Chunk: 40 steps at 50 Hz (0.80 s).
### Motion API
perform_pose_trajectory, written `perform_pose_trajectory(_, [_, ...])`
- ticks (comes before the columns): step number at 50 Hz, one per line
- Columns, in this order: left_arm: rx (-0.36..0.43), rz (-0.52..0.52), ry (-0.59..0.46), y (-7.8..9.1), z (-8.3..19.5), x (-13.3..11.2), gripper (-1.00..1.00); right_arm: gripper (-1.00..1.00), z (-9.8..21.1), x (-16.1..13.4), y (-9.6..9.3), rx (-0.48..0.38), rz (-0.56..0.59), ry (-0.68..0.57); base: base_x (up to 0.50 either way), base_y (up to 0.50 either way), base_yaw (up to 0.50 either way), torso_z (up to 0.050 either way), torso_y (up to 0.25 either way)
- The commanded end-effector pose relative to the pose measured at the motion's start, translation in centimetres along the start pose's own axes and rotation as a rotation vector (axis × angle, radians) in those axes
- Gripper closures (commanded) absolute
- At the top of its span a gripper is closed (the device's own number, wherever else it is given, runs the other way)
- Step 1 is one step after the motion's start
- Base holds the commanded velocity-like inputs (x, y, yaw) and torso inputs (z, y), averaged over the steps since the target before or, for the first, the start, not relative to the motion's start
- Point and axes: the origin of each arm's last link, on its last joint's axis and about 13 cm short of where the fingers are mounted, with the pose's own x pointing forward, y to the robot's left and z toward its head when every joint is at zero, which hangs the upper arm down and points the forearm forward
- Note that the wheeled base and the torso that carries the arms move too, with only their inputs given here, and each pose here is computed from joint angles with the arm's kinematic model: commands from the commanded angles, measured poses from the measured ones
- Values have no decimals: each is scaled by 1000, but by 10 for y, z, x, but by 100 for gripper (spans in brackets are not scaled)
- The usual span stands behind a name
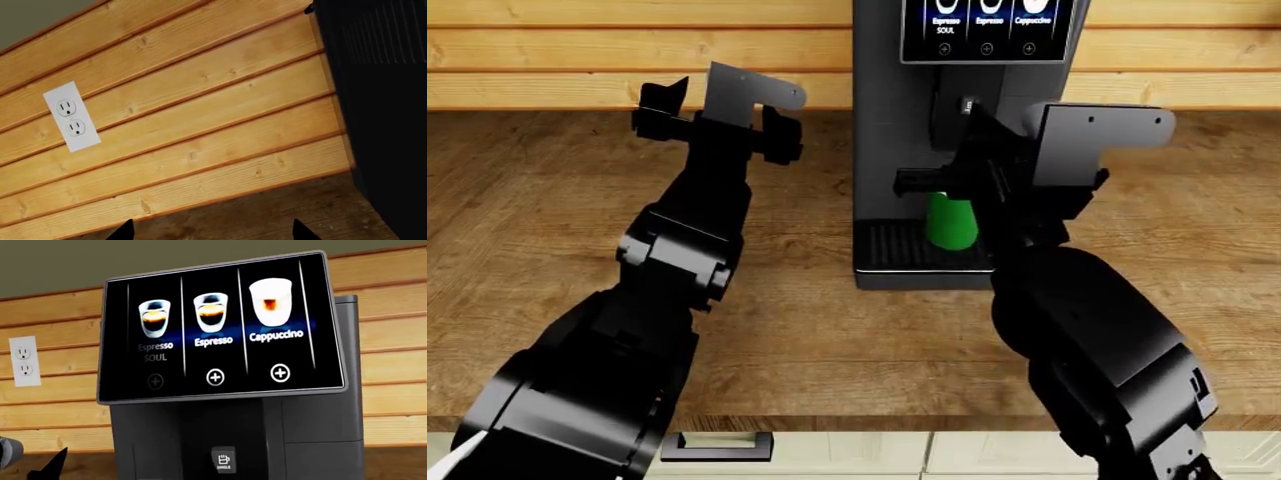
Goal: Pick the mug from the cabinet, place it under the coffee machine dispenser, and press the start button.
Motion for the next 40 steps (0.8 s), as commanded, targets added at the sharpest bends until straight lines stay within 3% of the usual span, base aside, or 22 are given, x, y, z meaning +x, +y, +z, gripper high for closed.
perform_pose_trajectory(1, [1, 0, -2, 0, 0, 0, -100, 100, -5, 3, -1, -4, -13, 23, 0, 0, 0, 0, 0])
perform_pose_trajectory(40, [4, -2, -7, 0, 1, 0, -100, 100, -17, 26, -9, -16, -38, 96, 0, 0, 0, 0, 0])
